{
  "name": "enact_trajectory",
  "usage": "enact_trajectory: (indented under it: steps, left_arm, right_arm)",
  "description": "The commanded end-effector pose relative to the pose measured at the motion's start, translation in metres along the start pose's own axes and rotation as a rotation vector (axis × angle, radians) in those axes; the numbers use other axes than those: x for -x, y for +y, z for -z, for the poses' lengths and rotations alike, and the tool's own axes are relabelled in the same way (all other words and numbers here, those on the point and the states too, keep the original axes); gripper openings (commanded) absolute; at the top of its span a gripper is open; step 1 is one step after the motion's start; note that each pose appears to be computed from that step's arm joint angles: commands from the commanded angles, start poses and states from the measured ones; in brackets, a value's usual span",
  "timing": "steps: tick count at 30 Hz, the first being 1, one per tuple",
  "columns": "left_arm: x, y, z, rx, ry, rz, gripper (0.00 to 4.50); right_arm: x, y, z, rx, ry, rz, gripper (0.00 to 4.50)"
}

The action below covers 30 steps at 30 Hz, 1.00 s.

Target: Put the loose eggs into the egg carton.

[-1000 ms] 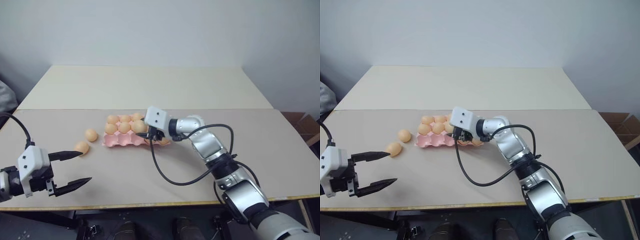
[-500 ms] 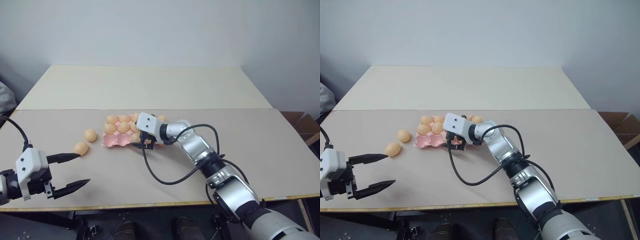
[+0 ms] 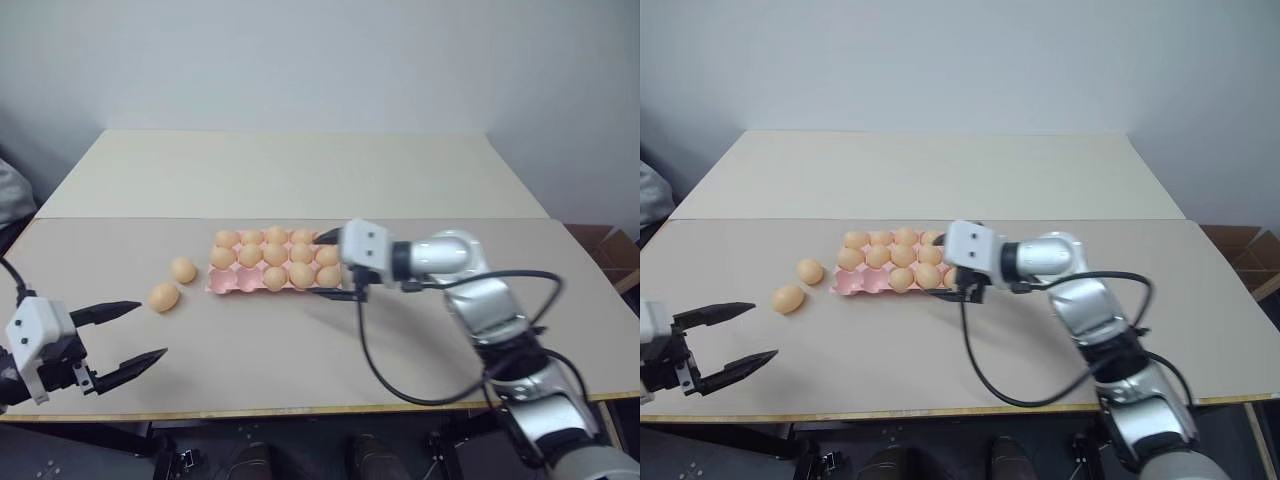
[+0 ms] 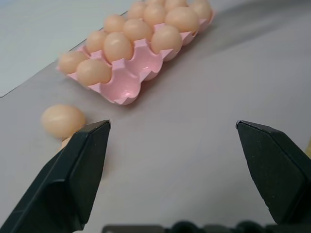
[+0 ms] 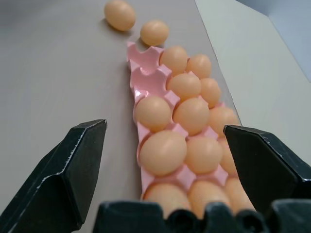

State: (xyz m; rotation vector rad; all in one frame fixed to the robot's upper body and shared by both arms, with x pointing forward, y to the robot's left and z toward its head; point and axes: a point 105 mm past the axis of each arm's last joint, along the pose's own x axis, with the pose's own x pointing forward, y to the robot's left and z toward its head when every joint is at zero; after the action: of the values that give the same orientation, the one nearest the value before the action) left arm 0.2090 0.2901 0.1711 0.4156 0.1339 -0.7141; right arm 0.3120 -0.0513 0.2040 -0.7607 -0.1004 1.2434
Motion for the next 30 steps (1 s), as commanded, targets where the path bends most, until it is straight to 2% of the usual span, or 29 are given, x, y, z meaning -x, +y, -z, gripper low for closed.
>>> enact_trajectory:
  steps: [1,7,12,14,21,30]
  left_arm:
    - [0.012,0.015,0.0,-0.019,-0.006,-0.121,4.5]
    - [0.021,0.011,0.005,0.005,0.009,-0.124,4.5]
    - [0.022,0.014,0.01,0.006,0.018,-0.15,4.5]
    - [0.018,0.024,0.013,0.016,0.017,-0.209,4.5]
    - [-0.013,0.055,0.033,0.071,0.055,-0.358,4.5]
    - [-0.066,0.064,0.046,0.129,0.038,-0.257,4.5]
  right_arm:
    - [0.023,0.006,-0.005,-0.006,0.007,-0.004,4.48]
    - [0.057,0.036,0.002,-0.057,0.065,-0.081,4.48]
    - [0.063,0.036,0.002,-0.093,0.08,-0.049,4.48]
    - [0.064,0.035,0.004,-0.103,0.088,-0.034,4.48]
    - [0.063,0.035,0.004,-0.111,0.098,0.002,4.48]
    - [0.062,0.033,0.003,-0.116,0.109,0.037,4.48]
